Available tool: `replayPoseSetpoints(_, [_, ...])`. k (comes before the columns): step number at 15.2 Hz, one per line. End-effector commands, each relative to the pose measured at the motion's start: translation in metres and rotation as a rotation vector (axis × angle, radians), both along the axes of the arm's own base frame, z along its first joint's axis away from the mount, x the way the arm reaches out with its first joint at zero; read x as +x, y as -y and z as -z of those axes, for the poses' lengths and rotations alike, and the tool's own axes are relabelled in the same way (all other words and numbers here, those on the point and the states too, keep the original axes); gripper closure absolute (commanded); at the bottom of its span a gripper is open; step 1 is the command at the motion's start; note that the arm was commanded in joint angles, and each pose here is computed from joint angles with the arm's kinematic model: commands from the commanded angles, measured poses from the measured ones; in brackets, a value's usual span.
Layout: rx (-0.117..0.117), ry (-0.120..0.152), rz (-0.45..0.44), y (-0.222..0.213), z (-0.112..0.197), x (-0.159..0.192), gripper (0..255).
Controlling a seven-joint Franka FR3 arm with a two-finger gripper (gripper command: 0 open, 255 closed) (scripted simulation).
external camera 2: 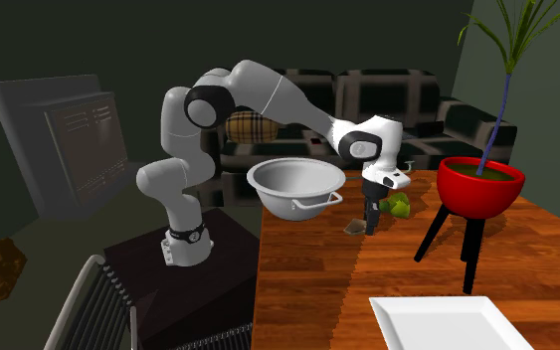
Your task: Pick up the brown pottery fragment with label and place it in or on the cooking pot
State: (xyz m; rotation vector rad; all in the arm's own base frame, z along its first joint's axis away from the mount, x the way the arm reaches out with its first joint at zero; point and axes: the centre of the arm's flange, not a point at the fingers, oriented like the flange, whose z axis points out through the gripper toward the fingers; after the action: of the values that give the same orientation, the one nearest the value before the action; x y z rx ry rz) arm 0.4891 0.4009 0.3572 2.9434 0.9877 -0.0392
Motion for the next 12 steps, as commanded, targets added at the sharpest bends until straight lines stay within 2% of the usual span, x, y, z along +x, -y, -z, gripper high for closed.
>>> replayPoseSetpoints(1, [0.0, -0.001, 0.0, 0.0, 0.0, 0.0, 255])
replayPoseSetpoints(8, [0.0, 0.0, 0.0, 0.0, 0.0, 0.0, 255])
replayPoseSetpoints(12, [0.0, 0.0, 0.0, 0.0, -0.021, 0.0, 255])
